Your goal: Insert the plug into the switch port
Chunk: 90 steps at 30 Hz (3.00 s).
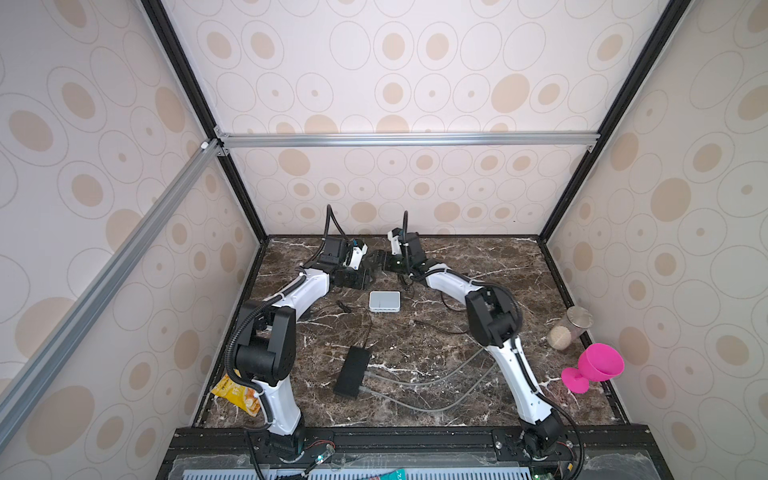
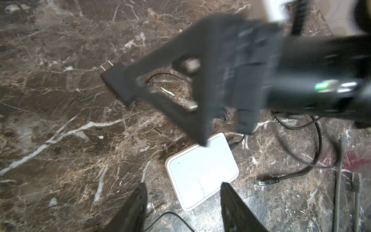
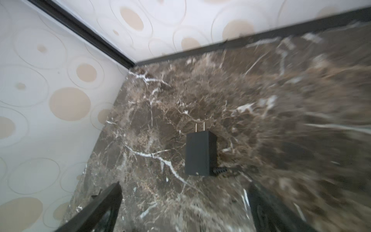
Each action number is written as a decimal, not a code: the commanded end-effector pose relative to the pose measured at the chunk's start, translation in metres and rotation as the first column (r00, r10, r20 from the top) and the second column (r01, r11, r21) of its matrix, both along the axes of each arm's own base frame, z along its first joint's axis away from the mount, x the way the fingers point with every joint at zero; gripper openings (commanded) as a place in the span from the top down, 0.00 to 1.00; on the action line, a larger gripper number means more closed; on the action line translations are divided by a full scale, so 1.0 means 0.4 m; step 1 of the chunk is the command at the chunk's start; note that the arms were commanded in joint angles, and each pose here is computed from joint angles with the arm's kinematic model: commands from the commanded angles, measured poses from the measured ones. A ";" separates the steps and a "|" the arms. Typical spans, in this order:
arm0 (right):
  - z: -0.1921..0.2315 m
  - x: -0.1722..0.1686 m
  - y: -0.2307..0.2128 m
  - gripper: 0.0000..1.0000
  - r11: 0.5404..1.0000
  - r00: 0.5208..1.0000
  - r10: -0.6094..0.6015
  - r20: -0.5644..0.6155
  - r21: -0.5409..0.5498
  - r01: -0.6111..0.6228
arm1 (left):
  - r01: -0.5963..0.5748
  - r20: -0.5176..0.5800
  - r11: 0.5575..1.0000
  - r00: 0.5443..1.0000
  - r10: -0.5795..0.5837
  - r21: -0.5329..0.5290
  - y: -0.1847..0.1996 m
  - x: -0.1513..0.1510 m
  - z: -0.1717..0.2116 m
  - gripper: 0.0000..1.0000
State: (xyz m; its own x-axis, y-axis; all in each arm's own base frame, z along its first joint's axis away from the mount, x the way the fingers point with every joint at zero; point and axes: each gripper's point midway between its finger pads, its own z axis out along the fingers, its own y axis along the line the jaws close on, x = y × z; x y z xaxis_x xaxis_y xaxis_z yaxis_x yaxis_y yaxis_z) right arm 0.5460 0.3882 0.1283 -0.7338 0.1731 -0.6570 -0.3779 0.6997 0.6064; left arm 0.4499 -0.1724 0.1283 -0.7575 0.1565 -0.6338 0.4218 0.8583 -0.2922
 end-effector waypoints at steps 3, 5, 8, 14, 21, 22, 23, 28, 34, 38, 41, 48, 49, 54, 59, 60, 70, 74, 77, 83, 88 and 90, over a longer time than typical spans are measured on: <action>0.342 -0.159 -0.168 0.00 0.999 0.977 -0.044 0.207 0.012 0.042 | 0.079 0.016 0.997 0.997 -0.080 0.022 -0.005 -0.013 -0.029 0.35; 0.331 -0.240 -0.257 0.00 0.989 0.984 -0.150 0.100 0.024 0.148 | 0.086 0.047 0.996 0.995 -0.087 0.020 -0.009 -0.014 -0.023 0.34; 0.277 -0.356 -0.367 0.00 0.972 0.974 -0.137 -0.182 0.163 0.167 | 0.123 0.093 0.992 0.988 -0.122 -0.001 -0.048 -0.033 -0.017 0.34; 0.163 -0.487 -0.432 0.00 0.778 0.933 0.135 -0.333 0.618 0.108 | 0.101 -0.044 0.986 0.993 -0.108 -0.134 -0.133 -0.042 -0.063 0.36; 0.057 -0.599 -0.439 0.00 0.895 0.930 0.116 -0.348 0.443 0.053 | 0.011 -0.018 0.980 1.000 -0.015 -0.197 -0.144 0.024 -0.029 0.39; 0.065 -0.603 -0.444 0.00 0.901 0.938 0.102 -0.332 0.430 0.054 | 0.016 -0.012 0.981 1.000 -0.019 -0.195 -0.147 0.035 -0.030 0.39; 0.067 -0.607 -0.446 0.00 0.907 0.941 0.094 -0.324 0.417 0.053 | 0.021 -0.010 0.980 1.000 -0.024 -0.196 -0.151 0.041 -0.033 0.39; 0.037 -0.606 -0.451 0.00 0.905 0.941 0.062 -0.331 0.416 0.087 | 0.054 -0.026 0.980 0.998 -0.060 -0.193 -0.171 0.072 -0.083 0.39; 0.011 -0.594 -0.440 0.00 0.890 0.928 0.084 -0.364 0.447 0.095 | 0.058 -0.090 0.988 0.993 -0.071 -0.145 -0.164 0.072 -0.165 0.39; -0.006 -0.590 -0.441 0.00 0.893 0.921 0.073 -0.383 0.437 0.111 | 0.049 -0.111 0.991 0.992 -0.063 -0.125 -0.148 0.047 -0.179 0.39; -0.016 -0.586 -0.439 0.00 0.891 0.913 0.073 -0.401 0.437 0.121 | 0.035 -0.129 0.992 0.990 -0.050 -0.123 -0.136 0.011 -0.178 0.39; -0.039 -0.580 -0.437 0.00 0.890 0.898 0.072 -0.434 0.435 0.138 | -0.020 -0.149 0.987 0.989 -0.005 -0.161 -0.104 -0.092 -0.134 0.38; -0.042 -0.579 -0.438 0.00 0.891 0.895 0.067 -0.441 0.430 0.145 | -0.025 -0.151 0.985 0.989 -0.001 -0.170 -0.102 -0.107 -0.127 0.38; -0.059 -0.583 -0.446 0.00 0.911 0.882 0.035 -0.471 0.377 0.165 | -0.010 -0.120 0.962 0.992 -0.023 -0.272 -0.134 -0.184 -0.070 0.38; -0.031 -0.601 -0.436 0.00 0.935 0.904 0.024 -0.426 0.331 0.131 | 0.015 -0.092 0.955 0.995 -0.044 -0.297 -0.185 -0.222 -0.050 0.38; -0.024 -0.607 -0.434 0.00 0.938 0.910 0.027 -0.415 0.324 0.120 | 0.010 -0.078 0.957 0.996 -0.034 -0.288 -0.184 -0.219 -0.048 0.38; 0.007 -0.625 -0.425 0.00 0.933 0.913 0.041 -0.405 0.341 0.110 | -0.176 0.032 0.982 0.984 0.174 0.074 -0.060 -0.078 -0.079 0.34; 0.020 -0.636 -0.431 0.00 0.933 0.916 0.036 -0.400 0.342 0.113 | -0.123 -0.034 0.989 0.991 0.126 0.080 -0.087 -0.075 -0.138 0.34; 0.025 -0.645 -0.438 0.00 0.934 0.919 0.026 -0.393 0.336 0.118 | -0.104 -0.059 0.993 0.992 0.108 0.059 -0.100 -0.081 -0.159 0.34; -0.010 -0.645 -0.434 0.00 0.929 0.909 0.026 -0.417 0.344 0.132 | -0.065 -0.087 0.998 0.994 0.065 0.001 -0.124 -0.103 -0.163 0.32; -0.031 -0.632 -0.419 0.00 0.932 0.898 0.038 -0.437 0.340 0.127 | -0.017 -0.150 0.999 0.989 0.010 -0.044 -0.144 -0.143 -0.176 0.32; -0.035 -0.631 -0.415 0.00 0.932 0.896 0.042 -0.442 0.340 0.124 | -0.008 -0.169 0.999 0.986 -0.001 -0.049 -0.144 -0.162 -0.182 0.32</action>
